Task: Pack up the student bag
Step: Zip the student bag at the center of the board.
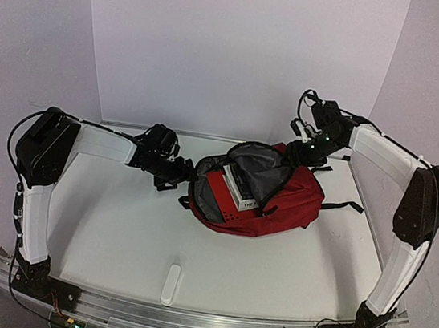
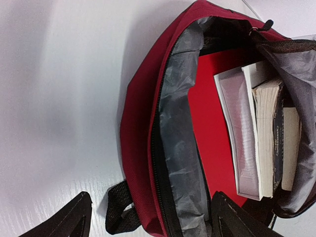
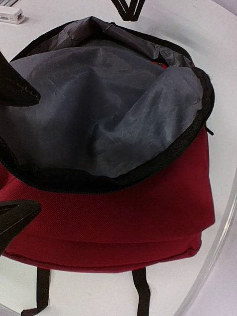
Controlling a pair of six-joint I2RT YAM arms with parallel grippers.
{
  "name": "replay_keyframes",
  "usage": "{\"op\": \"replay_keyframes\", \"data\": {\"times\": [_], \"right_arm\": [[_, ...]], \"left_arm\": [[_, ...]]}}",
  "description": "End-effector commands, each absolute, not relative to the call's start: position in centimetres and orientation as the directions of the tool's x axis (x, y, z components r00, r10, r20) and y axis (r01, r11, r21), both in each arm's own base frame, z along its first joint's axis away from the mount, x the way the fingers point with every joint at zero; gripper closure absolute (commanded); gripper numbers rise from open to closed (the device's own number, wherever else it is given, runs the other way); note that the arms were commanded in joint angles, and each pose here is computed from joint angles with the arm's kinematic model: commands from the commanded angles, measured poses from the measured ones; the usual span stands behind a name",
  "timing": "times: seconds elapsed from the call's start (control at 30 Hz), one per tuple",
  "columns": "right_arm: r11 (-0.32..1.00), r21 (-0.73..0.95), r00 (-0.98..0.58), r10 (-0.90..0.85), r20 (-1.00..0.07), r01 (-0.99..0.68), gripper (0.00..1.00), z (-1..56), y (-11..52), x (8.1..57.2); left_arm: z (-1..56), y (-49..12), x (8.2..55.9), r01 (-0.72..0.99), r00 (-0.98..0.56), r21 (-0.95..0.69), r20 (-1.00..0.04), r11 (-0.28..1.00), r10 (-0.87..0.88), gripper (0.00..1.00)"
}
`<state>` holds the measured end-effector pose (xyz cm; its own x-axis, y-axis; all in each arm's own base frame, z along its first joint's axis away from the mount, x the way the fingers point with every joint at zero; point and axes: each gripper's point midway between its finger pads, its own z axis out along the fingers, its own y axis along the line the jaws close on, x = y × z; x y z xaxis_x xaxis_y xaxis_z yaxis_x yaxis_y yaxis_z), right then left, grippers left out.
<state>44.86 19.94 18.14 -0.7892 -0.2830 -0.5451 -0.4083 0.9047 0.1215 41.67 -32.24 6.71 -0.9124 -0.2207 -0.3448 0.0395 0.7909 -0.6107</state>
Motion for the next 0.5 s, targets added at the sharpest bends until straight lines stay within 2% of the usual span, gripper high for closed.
{"op": "replay_keyframes", "data": {"times": [0.0, 0.07, 0.1, 0.2, 0.33, 0.47], "right_arm": [[0.877, 0.259, -0.840, -0.243, -0.485, -0.404, 0.46, 16.5, 21.5, 44.1], [0.851, 0.317, -0.843, -0.233, -0.484, -0.418, 0.61, 17.0, 22.5, 43.7], [0.838, 0.339, -0.840, -0.229, -0.491, -0.427, 0.73, 17.6, 22.9, 43.6], [0.752, 0.421, -0.804, -0.238, -0.545, -0.508, 0.97, 21.0, 25.1, 42.3], [0.679, 0.353, -0.700, -0.337, -0.629, -0.644, 1.00, 23.6, 28.9, 40.1], [0.602, 0.335, -0.641, -0.412, -0.648, -0.725, 1.00, 23.7, 33.6, 38.0]], "left_arm": [[8.0, -32.5, 42.7, 0.067, -0.895, -0.610, -0.387, 0.789, -0.223, 0.17], [8.1, -32.4, 42.6, 0.063, -0.893, -0.615, -0.386, 0.786, -0.230, 0.17], [8.1, -32.4, 42.6, 0.062, -0.893, -0.615, -0.385, 0.786, -0.231, 0.18], [8.2, -32.4, 42.4, 0.061, -0.893, -0.624, -0.382, 0.779, -0.236, 0.18], [8.9, -32.3, 42.2, 0.057, -0.885, -0.644, -0.386, 0.763, -0.260, 0.19], [9.9, -32.1, 42.0, 0.052, -0.875, -0.660, -0.392, 0.750, -0.285, 0.19]]}}
